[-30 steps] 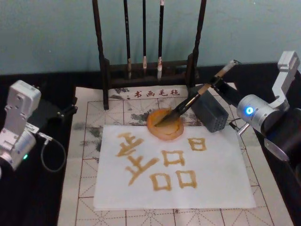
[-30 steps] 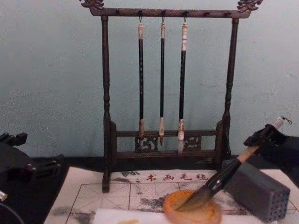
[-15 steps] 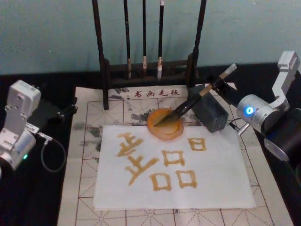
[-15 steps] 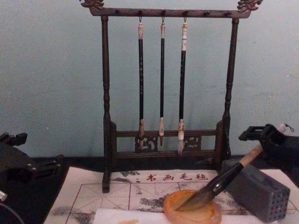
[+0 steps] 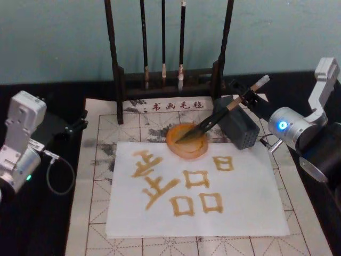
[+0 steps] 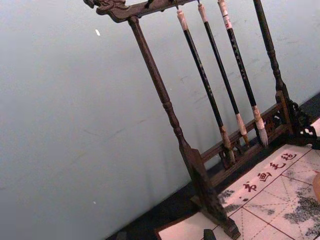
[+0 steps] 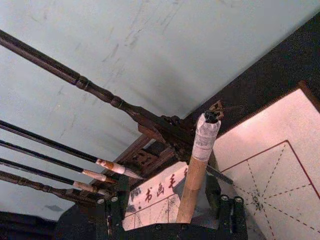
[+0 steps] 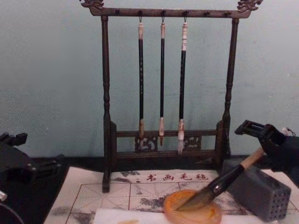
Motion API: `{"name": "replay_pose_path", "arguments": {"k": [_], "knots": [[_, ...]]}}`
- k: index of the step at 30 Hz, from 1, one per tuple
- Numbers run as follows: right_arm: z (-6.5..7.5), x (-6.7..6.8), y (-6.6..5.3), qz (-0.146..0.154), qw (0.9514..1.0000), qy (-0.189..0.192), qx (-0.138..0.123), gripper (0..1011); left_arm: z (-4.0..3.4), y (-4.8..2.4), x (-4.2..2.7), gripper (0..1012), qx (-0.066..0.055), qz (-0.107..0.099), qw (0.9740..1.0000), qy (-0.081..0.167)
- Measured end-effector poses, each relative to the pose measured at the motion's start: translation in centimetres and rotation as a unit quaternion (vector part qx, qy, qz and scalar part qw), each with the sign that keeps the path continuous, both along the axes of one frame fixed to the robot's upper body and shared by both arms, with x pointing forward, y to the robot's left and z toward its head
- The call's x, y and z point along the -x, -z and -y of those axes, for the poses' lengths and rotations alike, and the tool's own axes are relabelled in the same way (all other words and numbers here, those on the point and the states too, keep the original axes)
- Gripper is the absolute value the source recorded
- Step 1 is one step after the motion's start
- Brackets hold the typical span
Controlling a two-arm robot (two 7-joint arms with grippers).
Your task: Pick up the brush from the inkstone, write on the paper, then place the brush back to its original position.
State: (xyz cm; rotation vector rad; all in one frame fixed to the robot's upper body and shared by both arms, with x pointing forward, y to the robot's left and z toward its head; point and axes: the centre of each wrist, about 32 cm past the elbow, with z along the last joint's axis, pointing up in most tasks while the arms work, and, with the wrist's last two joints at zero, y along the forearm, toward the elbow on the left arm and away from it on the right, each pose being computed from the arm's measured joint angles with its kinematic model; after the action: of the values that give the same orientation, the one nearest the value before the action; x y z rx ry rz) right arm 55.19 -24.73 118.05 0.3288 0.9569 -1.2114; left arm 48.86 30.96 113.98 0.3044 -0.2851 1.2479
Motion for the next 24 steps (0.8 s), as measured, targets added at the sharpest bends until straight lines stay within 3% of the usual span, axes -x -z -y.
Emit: {"name": "replay_pose_path", "arguments": {"k": [14, 22, 24], "knots": [[0.5, 0.4, 0.1, 0.004, 1.0000, -0.002, 0.006, 1003, 0.00, 0.00, 0.00, 1001, 0.000, 0.000, 1.0000, 0.000], [1.7, 2.4, 0.0, 0.022, 0.9995, -0.012, 0.021, 1002, 0.00, 0.00, 0.00, 1001, 0.000, 0.000, 1.0000, 0.000], [2.1, 3.3, 0.2, 0.035, 0.9985, -0.023, 0.035, 1002, 0.00, 0.00, 0.00, 1001, 0.000, 0.000, 1.0000, 0.000]]}}
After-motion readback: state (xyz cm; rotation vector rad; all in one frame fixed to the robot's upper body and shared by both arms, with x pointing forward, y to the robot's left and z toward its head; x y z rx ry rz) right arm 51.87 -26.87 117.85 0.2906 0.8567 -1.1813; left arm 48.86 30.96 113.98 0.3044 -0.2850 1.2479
